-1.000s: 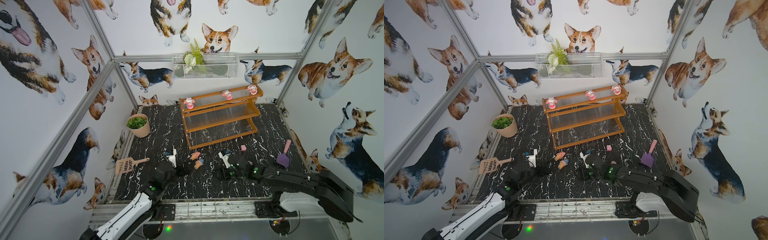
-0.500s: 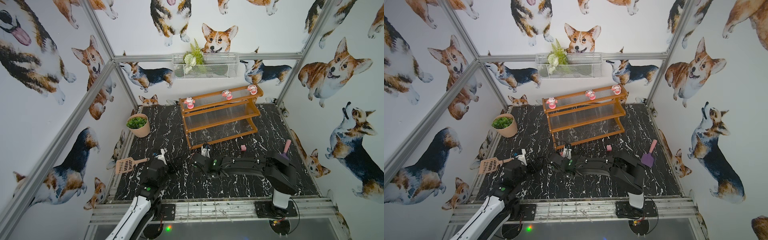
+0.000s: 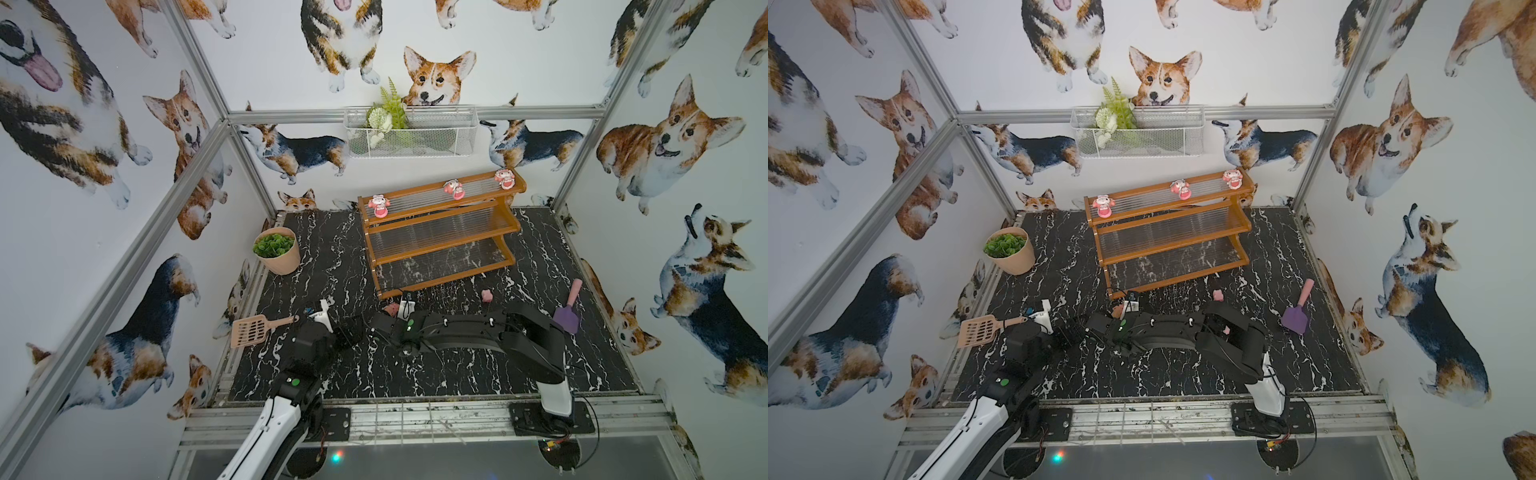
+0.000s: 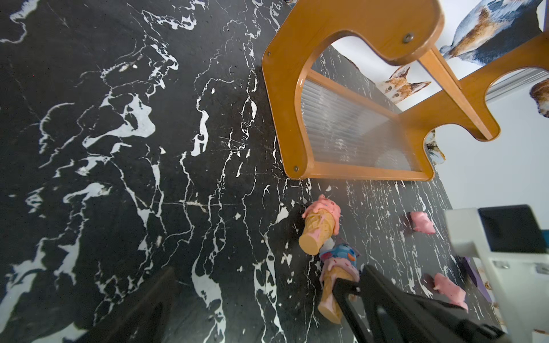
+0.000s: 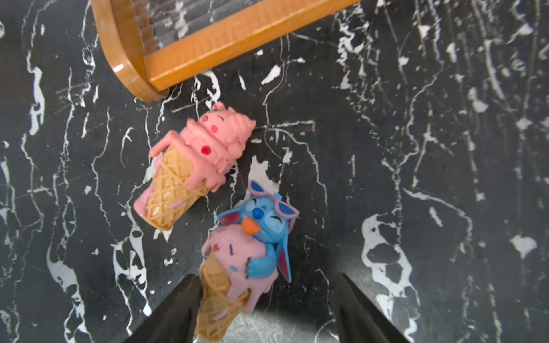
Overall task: Organize plastic toys on shelves
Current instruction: Pick up the plastic toy at the center of the board.
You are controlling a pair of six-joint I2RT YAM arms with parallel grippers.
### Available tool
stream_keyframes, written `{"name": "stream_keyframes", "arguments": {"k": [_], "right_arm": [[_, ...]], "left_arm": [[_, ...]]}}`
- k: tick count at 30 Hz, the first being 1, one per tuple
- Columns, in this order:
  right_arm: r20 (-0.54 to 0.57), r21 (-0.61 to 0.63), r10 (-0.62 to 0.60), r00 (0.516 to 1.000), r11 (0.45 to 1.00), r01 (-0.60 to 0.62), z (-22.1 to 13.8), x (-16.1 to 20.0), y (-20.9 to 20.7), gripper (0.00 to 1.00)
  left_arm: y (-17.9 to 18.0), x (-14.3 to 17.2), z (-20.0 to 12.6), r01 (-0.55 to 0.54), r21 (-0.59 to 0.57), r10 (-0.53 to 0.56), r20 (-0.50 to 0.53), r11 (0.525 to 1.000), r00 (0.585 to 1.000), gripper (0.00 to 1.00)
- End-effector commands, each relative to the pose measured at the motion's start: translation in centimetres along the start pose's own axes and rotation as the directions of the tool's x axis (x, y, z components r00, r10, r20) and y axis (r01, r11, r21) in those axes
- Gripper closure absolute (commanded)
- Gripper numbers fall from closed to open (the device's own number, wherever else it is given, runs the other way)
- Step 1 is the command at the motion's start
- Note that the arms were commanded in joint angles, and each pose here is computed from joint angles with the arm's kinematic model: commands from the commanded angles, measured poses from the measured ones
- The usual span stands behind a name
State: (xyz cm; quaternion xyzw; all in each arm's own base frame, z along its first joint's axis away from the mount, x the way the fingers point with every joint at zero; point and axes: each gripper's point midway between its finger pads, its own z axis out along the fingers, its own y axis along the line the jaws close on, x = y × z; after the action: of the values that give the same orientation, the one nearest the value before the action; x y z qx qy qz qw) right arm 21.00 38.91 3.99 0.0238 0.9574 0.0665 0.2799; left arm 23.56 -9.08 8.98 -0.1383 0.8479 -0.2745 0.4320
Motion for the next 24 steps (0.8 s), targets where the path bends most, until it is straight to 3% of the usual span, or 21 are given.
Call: {"name": "stream_keyframes", "arguments": {"k": [1, 16, 20, 24], "right_arm": [[0.009, 0.031, -0.032, 0.999, 0.999, 0.032, 0.3, 0.0, -0.4, 0.27], [-0.001, -0.025, -0.112, 0.994, 0.993, 0.112, 1.8, -0.3, 0.9, 0.36], [-0.003, -0.059, -0.134, 0.991, 0.989, 0.134, 2.0, -0.3, 1.2, 0.45], [-0.014, -0.053, -0.119, 0.993, 0.992, 0.119, 2.5, -0.3, 0.5, 0.46]], "left_arm": [[0.1, 0.1, 0.0, -0.009, -0.002, 0.009, -0.004, 1.0, 1.0, 0.0], [0.1, 0.2, -0.3, -0.009, 0.005, 0.009, 0.005, 1.0, 1.0, 0.0], [0.1, 0.1, -0.3, -0.009, 0.007, 0.009, 0.011, 1.0, 1.0, 0.0], [0.0, 0.0, -0.3, -0.009, 0.009, 0.009, 0.011, 1.0, 1.0, 0.0]]}}
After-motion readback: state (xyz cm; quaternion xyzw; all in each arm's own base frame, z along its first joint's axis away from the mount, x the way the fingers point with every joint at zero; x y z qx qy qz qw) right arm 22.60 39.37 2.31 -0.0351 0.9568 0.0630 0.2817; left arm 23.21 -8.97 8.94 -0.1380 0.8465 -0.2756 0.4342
